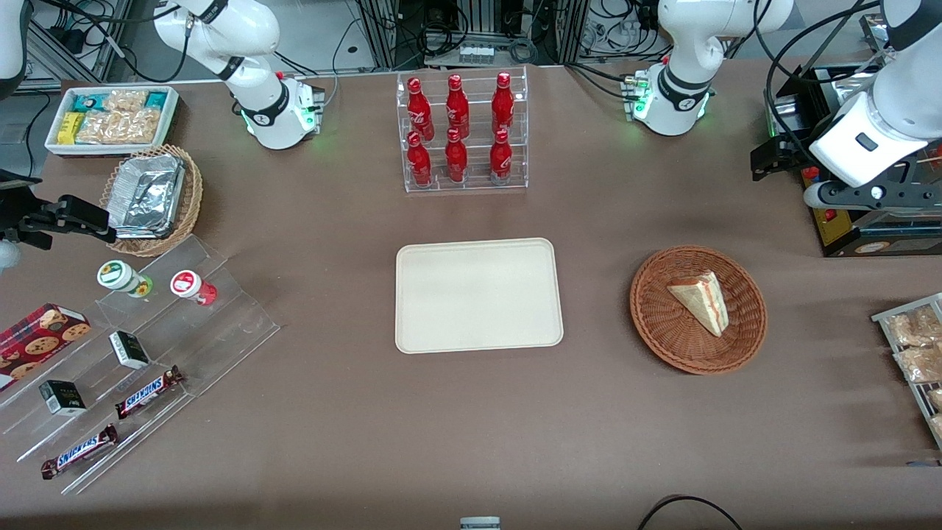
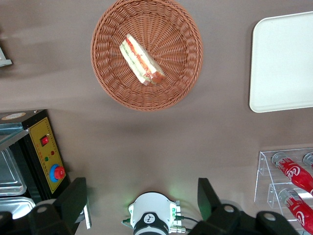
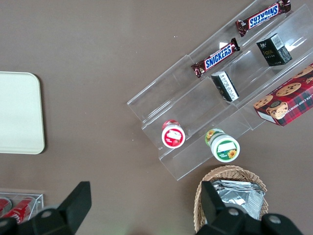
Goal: Place sandwich from basket to tray
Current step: 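Move the open left gripper over the sandwich in the wicker basket, then lower the left gripper and close it on the wrapped sandwich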
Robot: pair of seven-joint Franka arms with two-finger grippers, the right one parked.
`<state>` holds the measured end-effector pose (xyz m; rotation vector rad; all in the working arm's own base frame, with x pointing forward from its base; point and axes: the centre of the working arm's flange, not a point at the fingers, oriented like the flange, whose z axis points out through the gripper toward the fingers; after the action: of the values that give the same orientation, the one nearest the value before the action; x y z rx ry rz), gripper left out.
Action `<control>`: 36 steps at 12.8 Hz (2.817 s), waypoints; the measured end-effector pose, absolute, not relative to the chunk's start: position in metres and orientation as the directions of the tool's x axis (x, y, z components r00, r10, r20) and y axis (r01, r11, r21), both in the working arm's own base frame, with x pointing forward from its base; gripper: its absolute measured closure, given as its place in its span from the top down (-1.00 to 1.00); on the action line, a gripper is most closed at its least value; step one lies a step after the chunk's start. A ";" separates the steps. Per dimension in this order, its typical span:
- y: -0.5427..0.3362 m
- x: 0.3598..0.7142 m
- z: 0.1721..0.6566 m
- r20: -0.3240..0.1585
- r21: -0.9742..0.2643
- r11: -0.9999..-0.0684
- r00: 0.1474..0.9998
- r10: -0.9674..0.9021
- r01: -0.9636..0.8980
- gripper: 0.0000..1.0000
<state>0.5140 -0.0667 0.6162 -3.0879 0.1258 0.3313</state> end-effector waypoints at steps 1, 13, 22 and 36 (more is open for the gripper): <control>-0.067 0.514 0.616 -0.209 -0.024 -0.996 0.975 -0.078 -0.085 1.00; -0.055 0.540 0.482 -0.136 -0.024 -0.998 0.989 -0.055 -0.059 1.00; -0.035 0.531 0.361 -0.066 -0.026 -0.993 0.991 0.117 0.115 1.00; -0.042 0.544 0.306 -0.025 -0.038 -0.749 0.749 0.662 0.661 1.00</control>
<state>0.5443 -0.0417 0.3064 -2.9132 -1.1024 0.0579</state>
